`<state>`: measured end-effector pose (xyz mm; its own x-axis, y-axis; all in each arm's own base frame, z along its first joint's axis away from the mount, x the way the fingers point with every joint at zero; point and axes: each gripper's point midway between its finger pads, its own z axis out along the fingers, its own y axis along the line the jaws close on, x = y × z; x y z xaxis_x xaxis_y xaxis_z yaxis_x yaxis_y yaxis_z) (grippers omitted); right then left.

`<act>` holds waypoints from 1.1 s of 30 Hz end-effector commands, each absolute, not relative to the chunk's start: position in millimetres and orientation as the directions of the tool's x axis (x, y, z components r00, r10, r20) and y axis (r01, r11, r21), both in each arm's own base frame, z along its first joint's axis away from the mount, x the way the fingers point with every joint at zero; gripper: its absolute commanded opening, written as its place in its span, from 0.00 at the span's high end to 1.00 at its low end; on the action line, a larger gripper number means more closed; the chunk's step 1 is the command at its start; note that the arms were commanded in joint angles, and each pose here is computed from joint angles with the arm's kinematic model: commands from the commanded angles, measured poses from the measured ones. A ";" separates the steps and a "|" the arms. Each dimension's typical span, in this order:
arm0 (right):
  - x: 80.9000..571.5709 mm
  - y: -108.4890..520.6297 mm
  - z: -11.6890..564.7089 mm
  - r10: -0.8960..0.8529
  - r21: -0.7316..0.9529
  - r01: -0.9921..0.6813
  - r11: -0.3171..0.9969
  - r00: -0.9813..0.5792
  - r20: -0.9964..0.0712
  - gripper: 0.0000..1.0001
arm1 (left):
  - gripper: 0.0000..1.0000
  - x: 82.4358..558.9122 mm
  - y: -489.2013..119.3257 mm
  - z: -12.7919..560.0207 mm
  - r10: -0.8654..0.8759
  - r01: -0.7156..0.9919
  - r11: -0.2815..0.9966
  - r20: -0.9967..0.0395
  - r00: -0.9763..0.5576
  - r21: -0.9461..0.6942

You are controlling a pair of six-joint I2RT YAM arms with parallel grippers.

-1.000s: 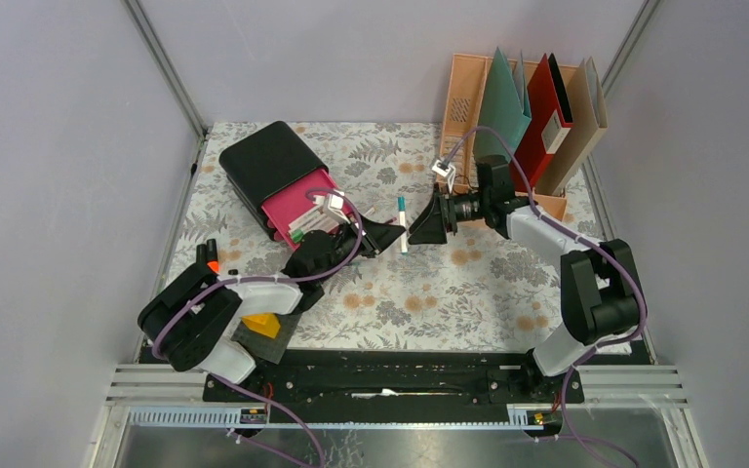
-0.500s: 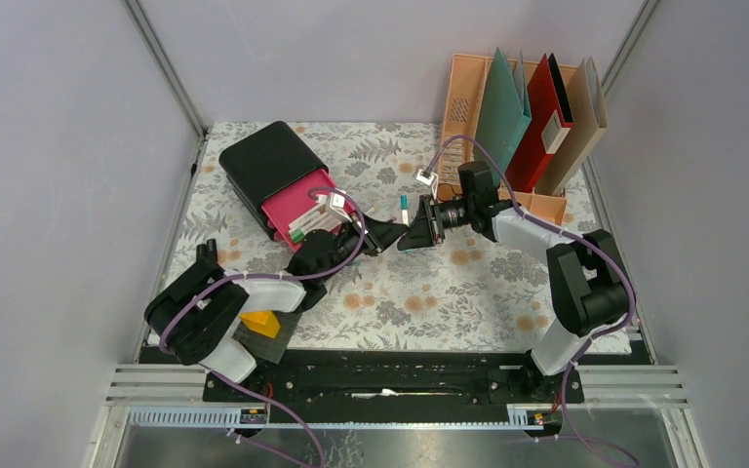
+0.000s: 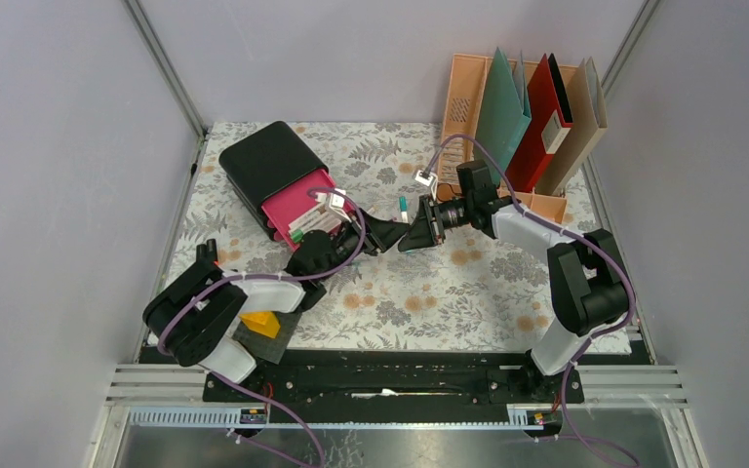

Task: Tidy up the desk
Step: Pick up the stationery from the center of the board, then place the stationery in the drawer.

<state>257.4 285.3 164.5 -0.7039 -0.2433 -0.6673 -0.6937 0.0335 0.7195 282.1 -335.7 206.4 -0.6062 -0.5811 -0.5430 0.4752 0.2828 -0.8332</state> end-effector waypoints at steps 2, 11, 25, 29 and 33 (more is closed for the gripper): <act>258.8 288.5 170.5 -0.272 0.650 -0.760 0.010 -0.627 -0.730 1.00 | 0.37 262.8 -323.9 250.9 -0.582 0.649 0.236 -0.640 -0.502 -0.723; 265.0 279.3 160.6 -0.342 0.556 -0.826 0.086 -0.549 -0.763 1.00 | 0.01 259.9 -268.7 255.3 -0.516 0.675 0.462 -0.793 -0.323 -0.576; 299.4 325.0 184.4 -0.558 0.372 -0.917 0.143 -0.385 -0.735 1.00 | 0.01 262.8 -186.4 267.8 -0.348 0.468 0.769 -0.899 -0.265 -0.435; 311.3 359.5 197.0 -0.622 0.236 -0.964 0.122 -0.260 -0.739 1.00 | 0.01 261.0 -159.4 279.0 -0.343 0.382 0.833 -0.915 -0.211 -0.400; 338.6 383.2 206.0 -0.683 0.033 -0.995 0.095 -0.089 -0.725 1.00 | 0.01 252.6 -130.9 299.0 -0.346 0.310 0.876 -0.929 -0.134 -0.371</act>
